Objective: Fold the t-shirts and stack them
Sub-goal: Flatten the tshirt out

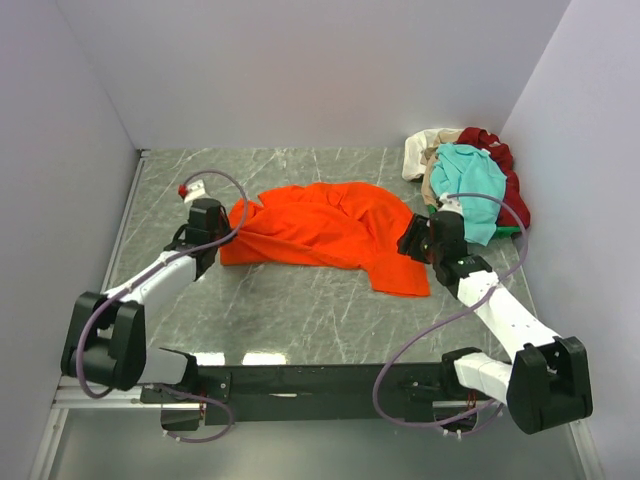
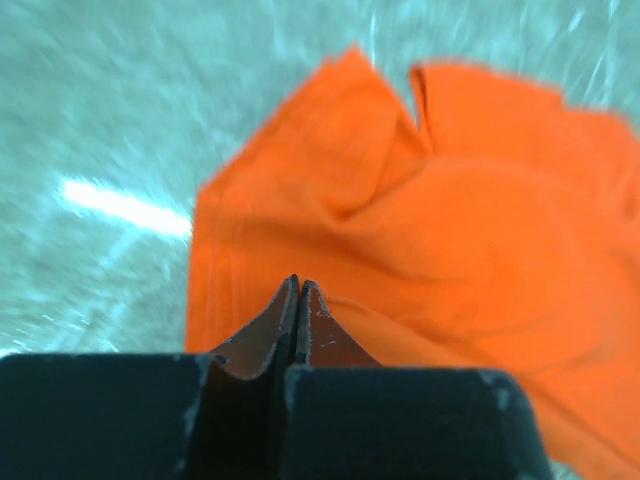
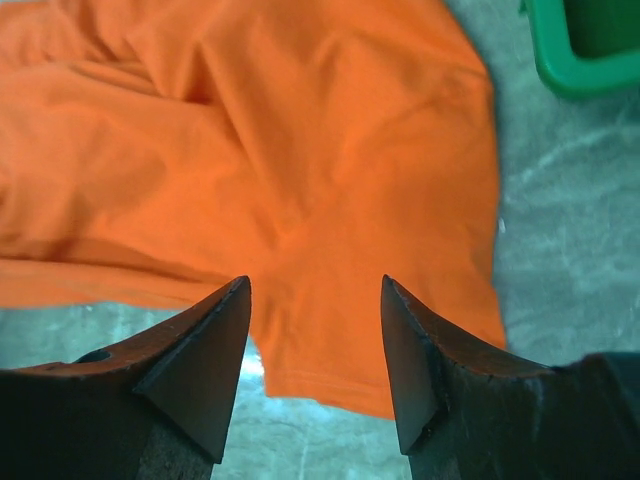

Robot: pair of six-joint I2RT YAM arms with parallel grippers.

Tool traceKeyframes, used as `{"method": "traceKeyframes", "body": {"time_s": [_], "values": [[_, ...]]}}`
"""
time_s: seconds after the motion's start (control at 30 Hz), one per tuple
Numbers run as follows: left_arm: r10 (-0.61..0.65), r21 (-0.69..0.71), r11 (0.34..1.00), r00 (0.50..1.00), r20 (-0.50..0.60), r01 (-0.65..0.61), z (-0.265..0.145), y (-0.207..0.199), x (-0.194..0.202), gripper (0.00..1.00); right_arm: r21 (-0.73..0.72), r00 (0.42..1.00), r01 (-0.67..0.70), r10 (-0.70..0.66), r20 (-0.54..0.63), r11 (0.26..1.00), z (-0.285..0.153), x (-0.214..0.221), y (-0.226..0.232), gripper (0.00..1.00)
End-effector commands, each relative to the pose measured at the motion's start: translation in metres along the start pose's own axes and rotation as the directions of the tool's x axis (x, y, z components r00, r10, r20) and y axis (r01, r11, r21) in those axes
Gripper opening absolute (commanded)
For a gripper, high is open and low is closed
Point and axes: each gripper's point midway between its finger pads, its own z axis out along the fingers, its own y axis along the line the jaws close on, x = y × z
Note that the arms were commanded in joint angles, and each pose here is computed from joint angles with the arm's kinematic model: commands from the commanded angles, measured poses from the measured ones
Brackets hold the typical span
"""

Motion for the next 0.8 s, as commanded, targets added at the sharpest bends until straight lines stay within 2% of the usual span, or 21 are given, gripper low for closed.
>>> {"method": "traceKeyframes", "body": {"time_s": [0.0, 0.3, 0.5, 0.77], "values": [[0.005, -0.063, 0.998, 0.994, 0.112, 0.002, -0.008, 0.015, -0.042, 0.00, 0.043, 0.999, 0.000, 0.002, -0.048, 0.999, 0.003, 0.019, -0.011, 0.61], [-0.020, -0.136, 0.990, 0.990, 0.142, 0.039, -0.005, 0.051, -0.059, 0.00, 0.086, 0.980, -0.014, 0.030, -0.199, 0.996, 0.011, 0.060, -0.019, 0.54], [-0.030, -0.110, 0.993, 0.991, 0.129, 0.045, -0.005, 0.053, -0.057, 0.00, 0.045, 0.957, 0.002, 0.011, -0.291, 0.999, 0.006, 0.093, -0.004, 0.52], [-0.036, -0.096, 0.994, 0.992, 0.123, 0.048, -0.006, 0.056, -0.055, 0.00, 0.088, 0.926, 0.036, 0.000, -0.378, 0.995, -0.006, 0.132, -0.008, 0.50]]}}
